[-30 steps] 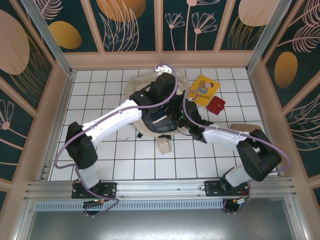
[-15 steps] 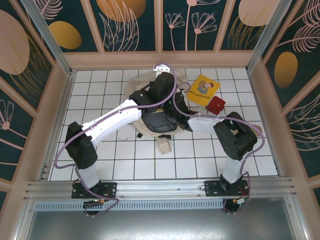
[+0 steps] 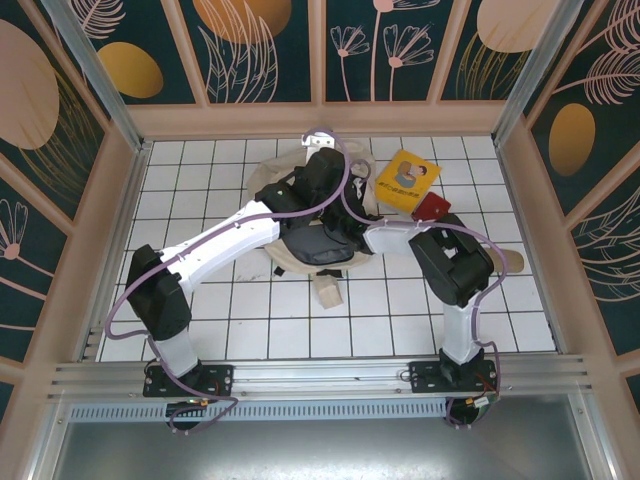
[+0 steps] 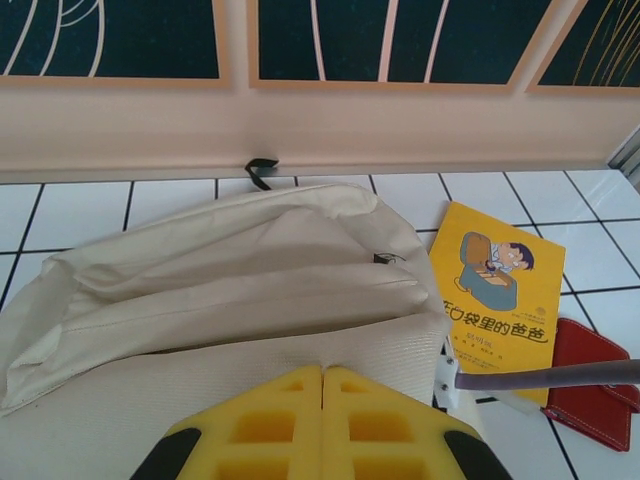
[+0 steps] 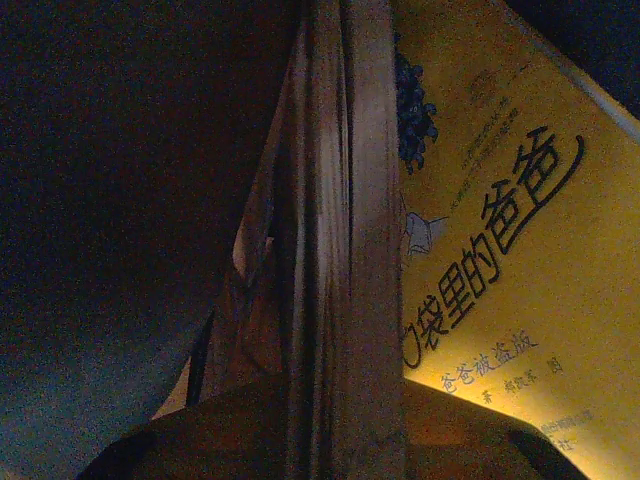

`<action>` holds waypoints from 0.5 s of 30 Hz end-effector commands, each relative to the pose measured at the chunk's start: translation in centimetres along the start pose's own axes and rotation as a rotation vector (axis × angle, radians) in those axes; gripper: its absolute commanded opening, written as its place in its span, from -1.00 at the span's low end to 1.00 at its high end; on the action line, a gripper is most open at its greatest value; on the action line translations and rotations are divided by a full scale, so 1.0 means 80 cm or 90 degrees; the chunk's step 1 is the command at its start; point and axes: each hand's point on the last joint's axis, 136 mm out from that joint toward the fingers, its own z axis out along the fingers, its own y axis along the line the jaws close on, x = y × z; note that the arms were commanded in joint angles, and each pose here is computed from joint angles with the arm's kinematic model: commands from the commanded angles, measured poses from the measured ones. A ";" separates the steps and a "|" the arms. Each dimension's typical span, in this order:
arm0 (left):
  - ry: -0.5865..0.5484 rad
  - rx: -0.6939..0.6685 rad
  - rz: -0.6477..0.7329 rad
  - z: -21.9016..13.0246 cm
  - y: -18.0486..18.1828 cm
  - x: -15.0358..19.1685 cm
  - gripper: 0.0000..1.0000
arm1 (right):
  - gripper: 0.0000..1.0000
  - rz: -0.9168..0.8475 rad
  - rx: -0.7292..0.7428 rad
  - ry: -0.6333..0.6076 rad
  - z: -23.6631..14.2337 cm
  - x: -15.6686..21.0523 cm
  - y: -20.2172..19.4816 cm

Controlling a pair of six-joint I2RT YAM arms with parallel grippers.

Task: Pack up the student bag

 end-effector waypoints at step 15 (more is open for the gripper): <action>-0.055 0.017 -0.048 -0.030 0.002 -0.043 -1.00 | 0.37 0.031 0.067 0.049 -0.027 -0.003 -0.017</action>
